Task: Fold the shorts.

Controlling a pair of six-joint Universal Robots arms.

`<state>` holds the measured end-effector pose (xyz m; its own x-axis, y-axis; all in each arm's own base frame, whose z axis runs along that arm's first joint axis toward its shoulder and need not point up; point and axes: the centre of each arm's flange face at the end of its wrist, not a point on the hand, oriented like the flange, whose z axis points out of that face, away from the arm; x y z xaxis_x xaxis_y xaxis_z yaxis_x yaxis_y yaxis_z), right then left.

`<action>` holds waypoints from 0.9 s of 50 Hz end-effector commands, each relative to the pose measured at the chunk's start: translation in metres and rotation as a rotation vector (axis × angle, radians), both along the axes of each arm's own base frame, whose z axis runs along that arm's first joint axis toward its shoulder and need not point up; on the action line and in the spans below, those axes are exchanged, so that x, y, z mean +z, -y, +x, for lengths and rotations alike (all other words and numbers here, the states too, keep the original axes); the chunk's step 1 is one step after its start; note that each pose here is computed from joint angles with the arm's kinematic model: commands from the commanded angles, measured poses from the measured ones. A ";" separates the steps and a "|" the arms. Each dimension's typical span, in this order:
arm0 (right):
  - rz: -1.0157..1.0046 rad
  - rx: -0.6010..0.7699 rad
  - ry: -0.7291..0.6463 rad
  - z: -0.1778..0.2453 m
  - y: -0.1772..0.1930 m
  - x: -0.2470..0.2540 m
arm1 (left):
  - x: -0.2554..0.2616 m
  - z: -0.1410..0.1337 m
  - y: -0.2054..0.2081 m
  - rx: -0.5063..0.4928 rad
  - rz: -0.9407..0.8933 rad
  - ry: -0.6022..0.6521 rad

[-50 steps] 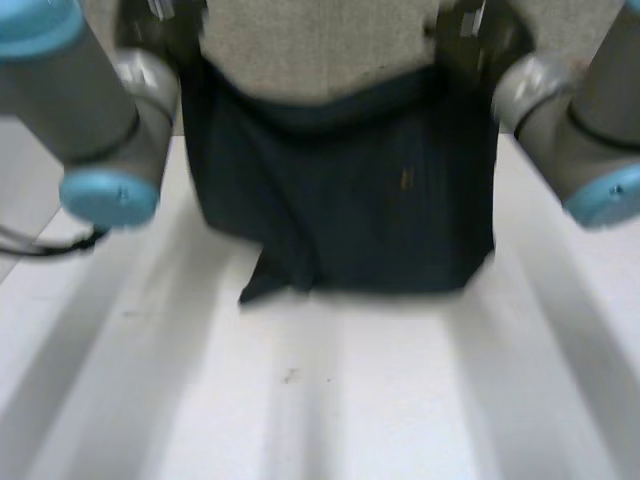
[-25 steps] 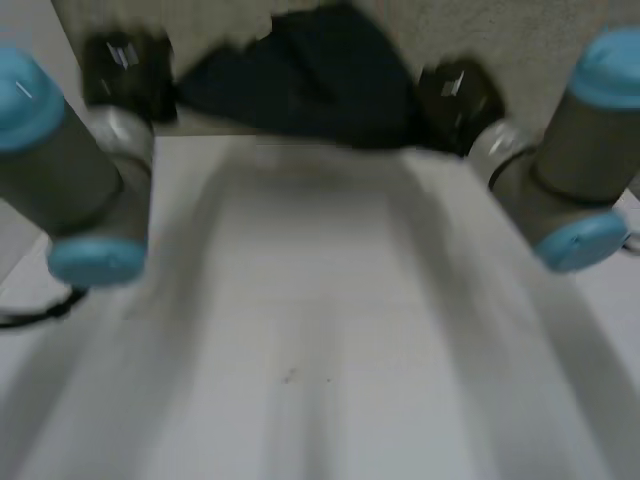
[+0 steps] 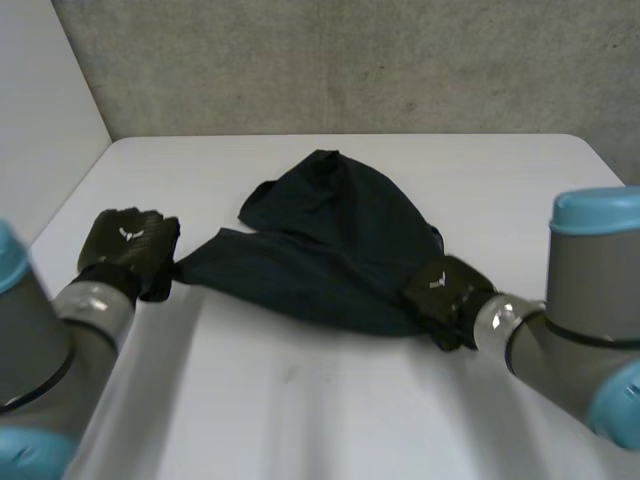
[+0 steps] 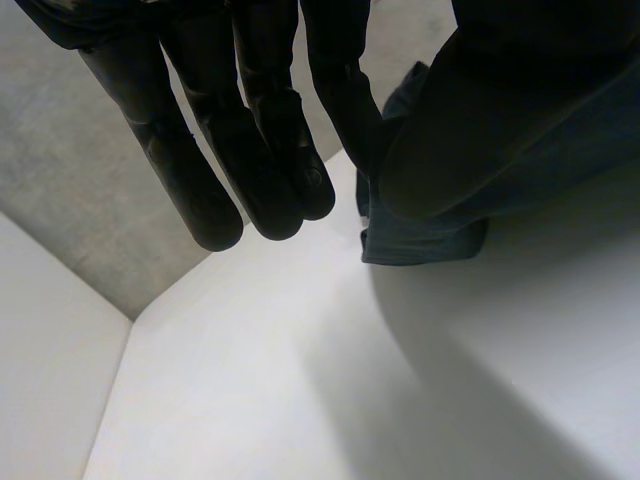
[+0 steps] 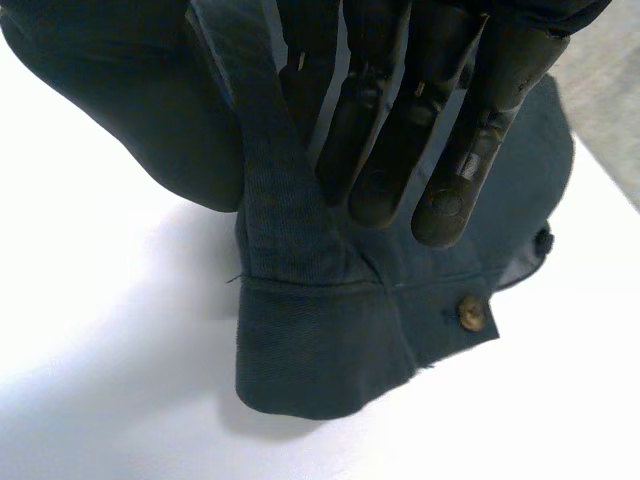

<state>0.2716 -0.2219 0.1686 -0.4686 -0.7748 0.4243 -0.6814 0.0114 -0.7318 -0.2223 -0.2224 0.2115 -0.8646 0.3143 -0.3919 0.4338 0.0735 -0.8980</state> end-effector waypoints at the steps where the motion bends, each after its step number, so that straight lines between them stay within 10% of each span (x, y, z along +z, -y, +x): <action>1: 0.096 0.142 -0.042 -0.012 -0.048 0.003 | -0.013 0.014 -0.042 -0.084 0.080 0.173; 7: 0.133 0.187 -0.069 -0.019 -0.057 0.016 | -0.019 0.020 -0.055 -0.114 0.079 0.282; 20: -0.096 -0.307 0.383 -0.074 0.057 0.083 | 0.033 0.003 -0.015 -0.077 -0.223 0.166; 45: 0.081 -0.374 0.380 -0.079 0.114 -0.027 | -0.057 -0.059 0.005 -0.203 0.033 0.036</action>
<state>0.1904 -0.3253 0.1457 -0.8277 -0.5515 0.1036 -0.3185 0.3098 -0.8959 -0.2848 -0.2291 0.1601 -0.7694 0.4901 -0.4096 0.4669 -0.0061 -0.8843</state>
